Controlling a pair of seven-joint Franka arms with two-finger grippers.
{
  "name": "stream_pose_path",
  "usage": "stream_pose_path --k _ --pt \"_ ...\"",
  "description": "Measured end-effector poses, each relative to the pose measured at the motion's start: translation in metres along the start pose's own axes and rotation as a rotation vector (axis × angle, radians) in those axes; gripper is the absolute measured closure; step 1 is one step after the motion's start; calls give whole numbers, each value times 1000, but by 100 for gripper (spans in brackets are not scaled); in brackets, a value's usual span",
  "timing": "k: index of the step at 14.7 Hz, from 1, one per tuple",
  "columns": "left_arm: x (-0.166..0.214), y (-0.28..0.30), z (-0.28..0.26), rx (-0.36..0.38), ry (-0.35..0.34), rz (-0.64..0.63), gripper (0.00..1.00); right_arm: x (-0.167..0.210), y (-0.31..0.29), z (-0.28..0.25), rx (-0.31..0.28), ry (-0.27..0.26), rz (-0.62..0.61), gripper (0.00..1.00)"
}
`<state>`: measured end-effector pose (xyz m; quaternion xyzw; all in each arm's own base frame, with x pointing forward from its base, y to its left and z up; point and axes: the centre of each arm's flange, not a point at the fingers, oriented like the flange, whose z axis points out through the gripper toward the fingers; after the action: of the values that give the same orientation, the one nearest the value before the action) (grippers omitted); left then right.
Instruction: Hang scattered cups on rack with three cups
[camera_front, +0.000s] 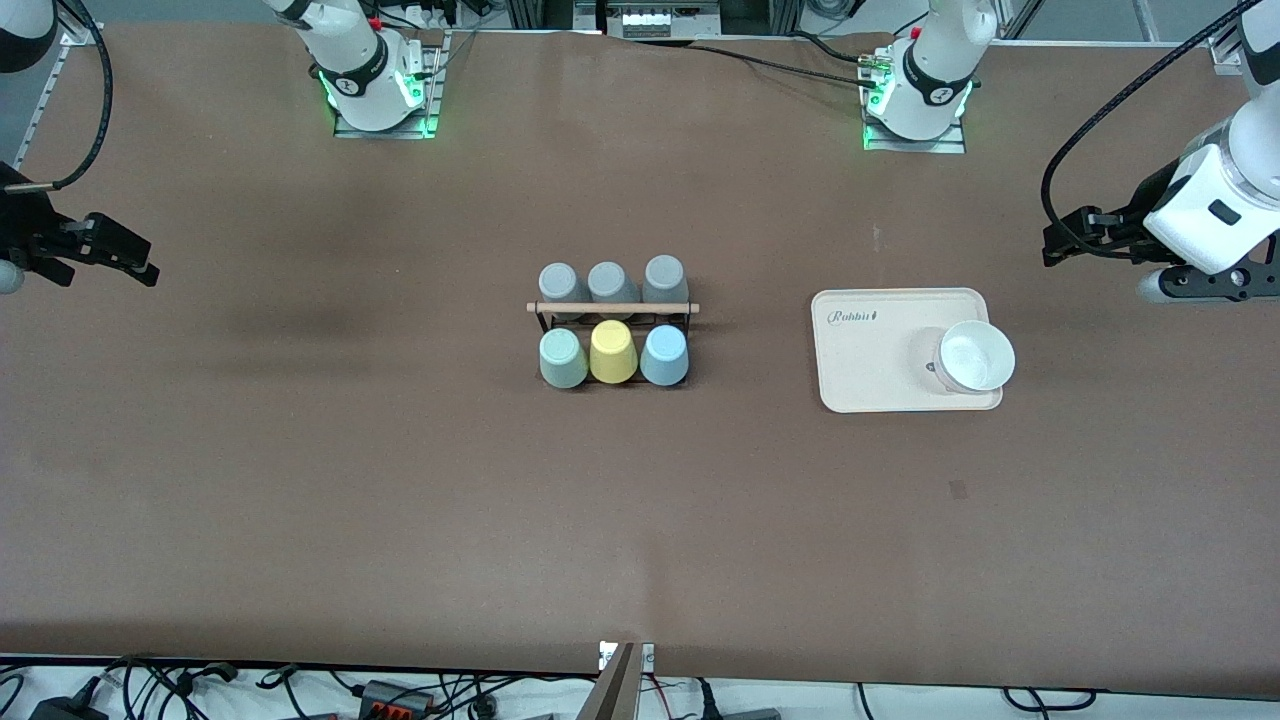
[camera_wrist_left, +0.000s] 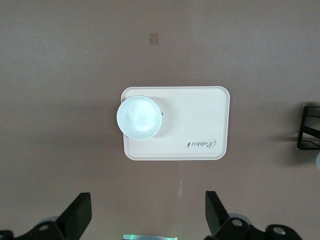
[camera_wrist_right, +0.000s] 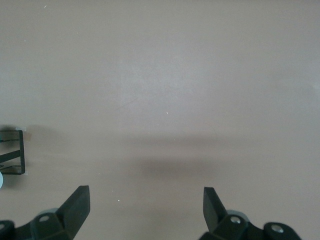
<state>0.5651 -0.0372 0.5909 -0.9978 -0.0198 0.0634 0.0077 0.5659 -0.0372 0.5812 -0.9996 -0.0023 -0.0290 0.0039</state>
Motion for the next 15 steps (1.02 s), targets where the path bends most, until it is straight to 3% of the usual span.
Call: stream_pose_path --k 15 --pt "0 0 0 0 0 0 0 -11 -4 0 2 -15 -6 0"
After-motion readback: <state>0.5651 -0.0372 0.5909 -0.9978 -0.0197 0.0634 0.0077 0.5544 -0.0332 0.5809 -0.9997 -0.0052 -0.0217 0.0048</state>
